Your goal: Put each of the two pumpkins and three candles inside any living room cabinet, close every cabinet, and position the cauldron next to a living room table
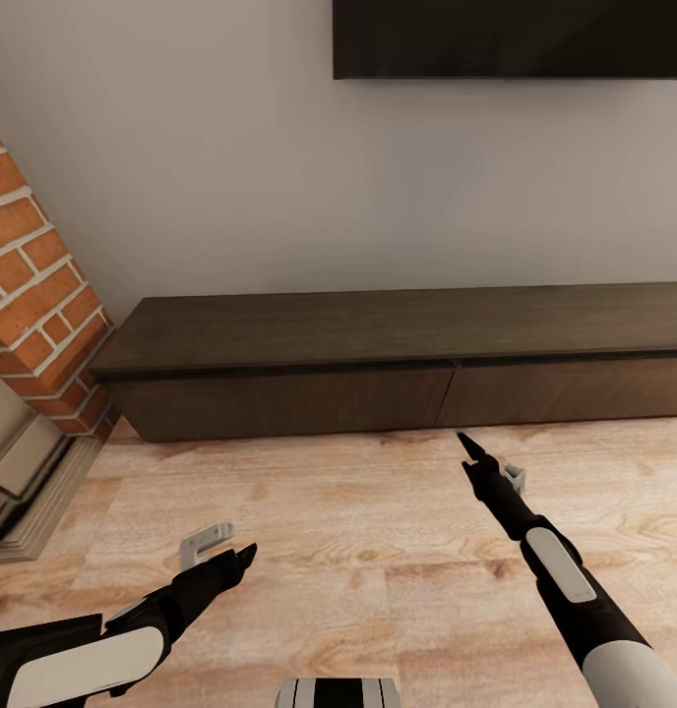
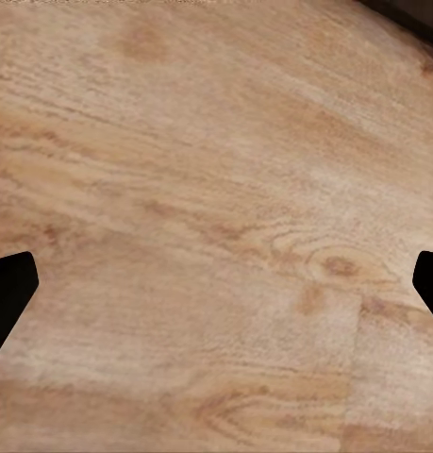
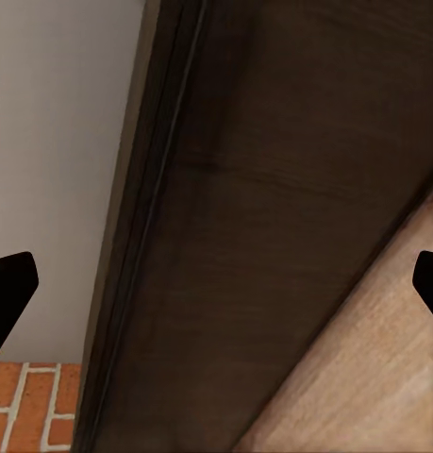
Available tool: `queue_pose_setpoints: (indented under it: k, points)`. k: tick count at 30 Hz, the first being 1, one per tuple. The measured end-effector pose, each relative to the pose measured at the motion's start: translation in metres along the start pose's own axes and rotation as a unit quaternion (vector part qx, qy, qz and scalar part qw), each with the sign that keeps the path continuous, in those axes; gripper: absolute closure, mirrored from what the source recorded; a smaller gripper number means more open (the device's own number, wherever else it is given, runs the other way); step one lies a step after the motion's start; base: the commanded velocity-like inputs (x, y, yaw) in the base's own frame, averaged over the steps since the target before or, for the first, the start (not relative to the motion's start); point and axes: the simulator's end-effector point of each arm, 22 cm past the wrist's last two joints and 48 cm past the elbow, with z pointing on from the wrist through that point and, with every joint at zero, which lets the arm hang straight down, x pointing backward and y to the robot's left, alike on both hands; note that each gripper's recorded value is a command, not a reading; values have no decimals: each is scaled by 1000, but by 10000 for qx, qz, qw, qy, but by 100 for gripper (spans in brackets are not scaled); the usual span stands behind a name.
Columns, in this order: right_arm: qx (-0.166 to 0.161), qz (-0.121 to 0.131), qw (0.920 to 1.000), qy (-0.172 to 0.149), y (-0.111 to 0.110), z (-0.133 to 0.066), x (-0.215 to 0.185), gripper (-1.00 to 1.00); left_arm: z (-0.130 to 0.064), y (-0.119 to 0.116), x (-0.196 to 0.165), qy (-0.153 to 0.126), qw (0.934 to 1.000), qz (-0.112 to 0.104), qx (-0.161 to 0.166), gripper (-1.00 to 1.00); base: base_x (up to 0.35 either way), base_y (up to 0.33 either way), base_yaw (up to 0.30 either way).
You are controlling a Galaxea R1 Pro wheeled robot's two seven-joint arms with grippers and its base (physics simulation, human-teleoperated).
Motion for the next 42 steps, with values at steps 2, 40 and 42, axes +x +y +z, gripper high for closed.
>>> queue_pose_setpoints:
  k: [2, 40, 42]
  points:
    - [-3, 1, 10000, -8, 1, 0, 0, -100, 0, 1, -1, -10, 10000, -3, -11, -100, 18, 6, 0]
    - [-70, 135, 9999, -67, 14, 1, 0, -100, -7, 5, -6, -167, 9999, -36, -25, -100, 11, 7, 50]
    - [-79, 133, 9999, -70, 15, 1, -1, -100, -8, 5, -7, -176, 9998, -35, -22, -100, 0, 0, 227]
